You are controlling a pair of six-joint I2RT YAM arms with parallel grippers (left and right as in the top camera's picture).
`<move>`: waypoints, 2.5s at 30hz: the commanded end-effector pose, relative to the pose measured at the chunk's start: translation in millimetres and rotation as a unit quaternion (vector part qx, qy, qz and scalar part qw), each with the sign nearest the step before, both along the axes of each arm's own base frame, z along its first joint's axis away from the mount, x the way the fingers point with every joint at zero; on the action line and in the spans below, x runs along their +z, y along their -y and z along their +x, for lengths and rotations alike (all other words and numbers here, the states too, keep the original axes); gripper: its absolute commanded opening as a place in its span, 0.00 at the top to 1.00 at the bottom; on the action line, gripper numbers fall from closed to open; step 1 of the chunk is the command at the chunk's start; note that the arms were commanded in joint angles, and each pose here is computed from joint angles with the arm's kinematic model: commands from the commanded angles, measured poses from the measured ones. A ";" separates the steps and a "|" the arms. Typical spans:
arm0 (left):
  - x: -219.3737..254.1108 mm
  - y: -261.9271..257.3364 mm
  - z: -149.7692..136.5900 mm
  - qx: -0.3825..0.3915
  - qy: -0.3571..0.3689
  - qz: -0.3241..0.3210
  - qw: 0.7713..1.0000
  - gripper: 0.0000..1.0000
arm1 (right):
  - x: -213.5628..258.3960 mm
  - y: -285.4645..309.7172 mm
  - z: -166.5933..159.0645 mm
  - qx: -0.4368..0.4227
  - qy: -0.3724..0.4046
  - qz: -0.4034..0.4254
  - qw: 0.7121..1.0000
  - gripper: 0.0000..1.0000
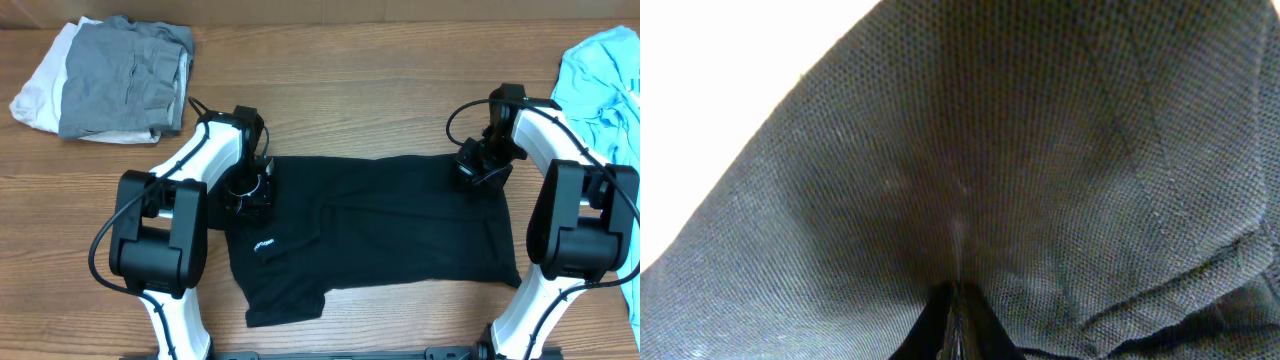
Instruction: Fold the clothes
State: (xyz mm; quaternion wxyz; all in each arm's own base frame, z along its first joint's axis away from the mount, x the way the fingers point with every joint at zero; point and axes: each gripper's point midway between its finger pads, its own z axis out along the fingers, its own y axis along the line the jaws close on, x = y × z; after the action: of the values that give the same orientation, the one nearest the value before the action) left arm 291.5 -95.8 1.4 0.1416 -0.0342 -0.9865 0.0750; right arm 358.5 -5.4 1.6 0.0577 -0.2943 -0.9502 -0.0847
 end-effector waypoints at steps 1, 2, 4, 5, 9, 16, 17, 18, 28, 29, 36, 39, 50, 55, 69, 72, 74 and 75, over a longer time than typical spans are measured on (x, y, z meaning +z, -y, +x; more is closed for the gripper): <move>-29.0 -5.3 1.6 0.014 -0.016 0.007 1.000 0.96 | -11.8 0.7 2.4 -0.012 0.002 -0.002 1.000 0.96; -33.5 -6.8 2.4 0.017 -0.018 0.008 1.000 0.96 | -14.3 1.2 3.8 -0.012 0.003 -0.004 1.000 0.96; -43.5 -13.2 4.8 0.031 -0.022 0.014 0.999 0.96 | -18.6 2.7 6.8 -0.013 0.006 -0.007 1.000 0.96; -47.5 -17.9 7.4 0.042 -0.020 0.023 0.999 0.96 | -22.0 2.8 9.3 -0.014 0.009 -0.007 1.000 0.96; -58.9 -46.0 22.9 0.089 0.002 0.058 0.994 0.96 | -30.6 4.4 21.6 -0.023 0.028 -0.009 0.999 0.96; -51.1 -94.3 56.5 0.154 0.044 0.053 0.986 0.96 | -31.0 24.3 39.5 -0.053 0.054 -0.061 0.995 0.96; -49.4 -99.7 61.4 0.158 0.051 0.052 0.985 0.96 | -29.8 28.6 40.6 -0.057 0.055 -0.069 0.995 0.96; -47.3 -105.6 67.5 0.159 0.061 0.050 0.984 0.96 | -28.7 30.6 41.9 -0.058 0.057 -0.069 0.994 0.96; -20.2 -118.2 110.8 0.154 0.121 0.039 0.980 0.96 | -21.6 40.3 51.5 -0.076 0.073 -0.046 0.993 0.96; -16.9 -116.8 113.9 0.152 0.125 0.039 0.980 0.95 | -20.1 40.3 53.6 -0.075 0.076 -0.047 0.993 0.96; 25.6 -89.8 138.3 0.135 0.144 0.002 0.980 0.86 | 26.3 40.5 83.3 -0.065 0.105 -0.038 0.992 0.96; 55.4 -81.6 151.3 0.124 0.162 -0.001 0.979 0.88 | 67.9 42.8 97.3 -0.064 0.121 -0.040 0.990 0.96; 187.8 -75.7 168.3 0.124 0.236 0.006 0.964 0.00 | 252.1 42.5 87.9 -0.059 0.233 -0.055 0.969 0.04; 226.2 -81.9 147.3 0.133 0.235 0.016 0.963 0.00 | 286.3 37.1 57.4 -0.055 0.234 -0.054 0.969 0.00; 307.2 -73.8 23.8 0.144 0.290 0.007 0.946 0.00 | 371.0 -5.3 -41.4 0.024 0.333 -0.003 0.942 0.00; 295.7 -72.5 -19.5 0.148 0.268 0.006 0.952 0.00 | 361.2 -10.2 -72.3 0.025 0.320 -0.001 0.947 0.00; 286.0 -69.7 -42.0 0.157 0.258 -0.001 0.953 0.00 | 342.8 -8.4 -92.8 0.021 0.295 -0.011 0.955 0.00; 281.4 -67.2 -50.2 0.158 0.255 -0.008 0.954 0.00 | 330.4 -6.1 -102.2 0.017 0.277 -0.019 0.960 0.00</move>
State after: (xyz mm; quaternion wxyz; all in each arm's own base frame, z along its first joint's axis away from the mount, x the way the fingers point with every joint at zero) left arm 269.4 -23.7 303.3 -0.1534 0.0878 -0.9807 0.0837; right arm 280.1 3.0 360.7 -0.2468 -0.2386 -0.9244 -0.1662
